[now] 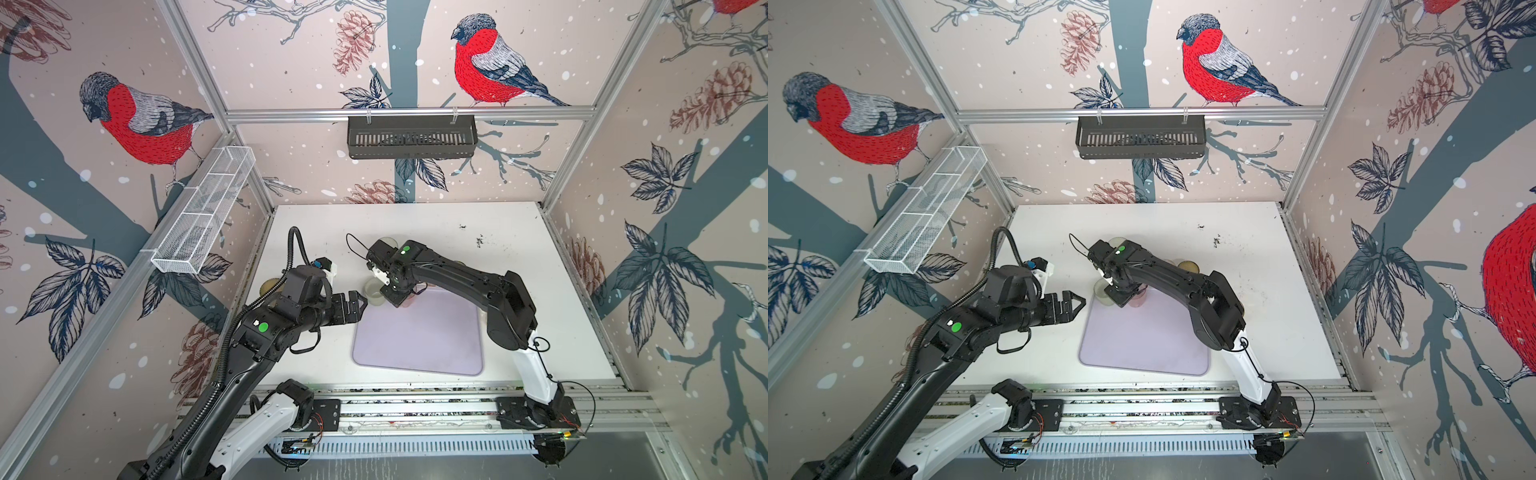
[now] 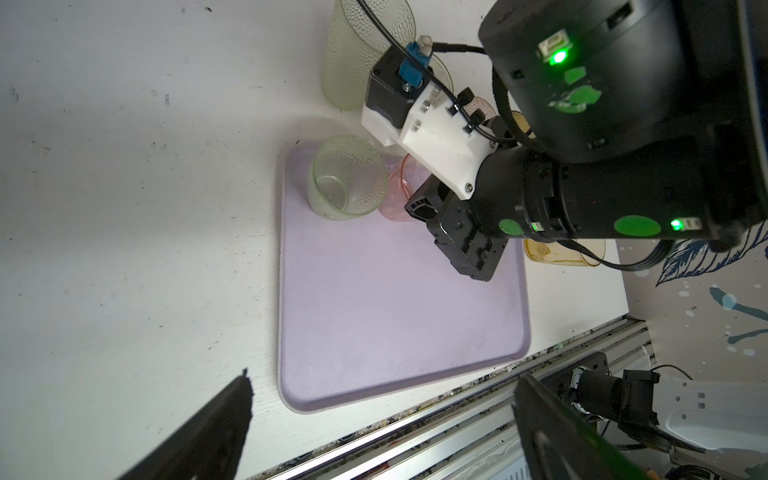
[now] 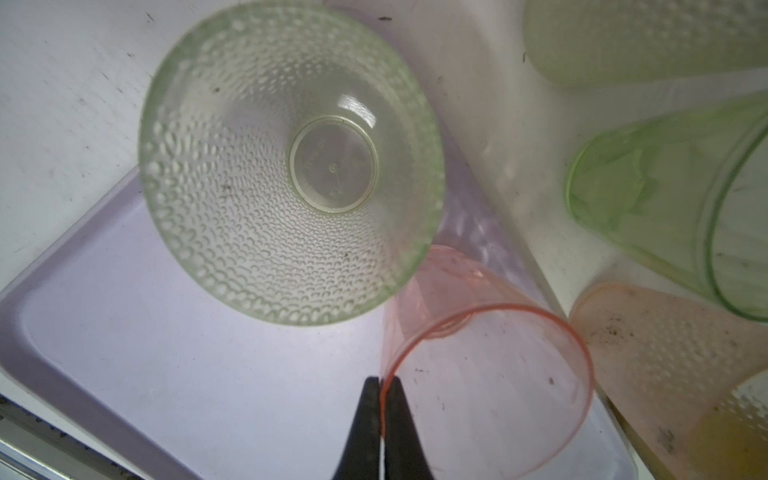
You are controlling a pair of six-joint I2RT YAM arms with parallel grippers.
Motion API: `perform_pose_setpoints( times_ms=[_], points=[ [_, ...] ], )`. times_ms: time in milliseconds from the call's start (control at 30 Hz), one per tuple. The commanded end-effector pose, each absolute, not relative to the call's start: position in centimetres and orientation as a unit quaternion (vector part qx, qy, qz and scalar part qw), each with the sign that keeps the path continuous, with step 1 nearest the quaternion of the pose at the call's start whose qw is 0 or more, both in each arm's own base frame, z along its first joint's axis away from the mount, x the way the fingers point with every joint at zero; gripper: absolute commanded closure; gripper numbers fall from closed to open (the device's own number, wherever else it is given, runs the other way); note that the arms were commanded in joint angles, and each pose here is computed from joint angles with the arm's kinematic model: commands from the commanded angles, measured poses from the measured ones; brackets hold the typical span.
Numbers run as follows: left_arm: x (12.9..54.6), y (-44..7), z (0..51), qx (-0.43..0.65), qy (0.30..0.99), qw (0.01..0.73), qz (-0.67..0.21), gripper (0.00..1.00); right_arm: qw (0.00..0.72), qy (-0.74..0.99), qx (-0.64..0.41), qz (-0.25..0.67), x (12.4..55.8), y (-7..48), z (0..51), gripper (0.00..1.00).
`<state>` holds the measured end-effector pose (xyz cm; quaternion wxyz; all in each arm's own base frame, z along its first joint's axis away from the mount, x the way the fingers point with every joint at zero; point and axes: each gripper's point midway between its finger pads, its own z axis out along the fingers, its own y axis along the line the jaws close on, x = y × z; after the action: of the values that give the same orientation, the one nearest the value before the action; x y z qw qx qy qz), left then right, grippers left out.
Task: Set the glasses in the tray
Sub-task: 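Lower the pink cup onto the tray beside the pale green cup, then open the right gripper to release the pink cup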
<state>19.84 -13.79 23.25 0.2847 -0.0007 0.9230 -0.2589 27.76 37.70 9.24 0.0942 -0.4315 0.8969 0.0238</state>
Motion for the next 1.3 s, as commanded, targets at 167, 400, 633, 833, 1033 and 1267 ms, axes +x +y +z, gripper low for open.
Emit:
perform_pose_setpoints(
  times_ms=[167,400,633,833,1033,1267],
  points=[
    [19.5,-13.6,23.2,-0.006,0.925,0.277,-0.258,0.02,0.104,0.896,-0.432,0.023,27.5,37.8,9.7,0.96],
    [19.4,-13.5,23.2,-0.007,0.925,0.278,-0.258,0.02,0.105,0.895,-0.433,0.027,27.3,37.9,9.6,0.91],
    [19.5,-13.6,24.4,-0.005,0.920,0.288,-0.266,0.02,0.107,0.895,-0.431,0.025,27.3,37.8,9.5,0.88],
    [19.4,-13.8,24.7,-0.005,0.918,0.289,-0.271,0.02,0.113,0.897,-0.426,0.028,27.2,37.9,9.6,0.80],
    [19.3,-13.8,24.9,-0.002,0.918,0.290,-0.272,0.02,0.128,0.899,-0.417,0.037,27.4,38.1,10.8,0.74],
    [19.7,-14.2,25.1,0.000,0.916,0.289,-0.277,0.02,0.158,0.903,-0.399,0.031,27.9,37.6,12.9,0.72]
  ],
)
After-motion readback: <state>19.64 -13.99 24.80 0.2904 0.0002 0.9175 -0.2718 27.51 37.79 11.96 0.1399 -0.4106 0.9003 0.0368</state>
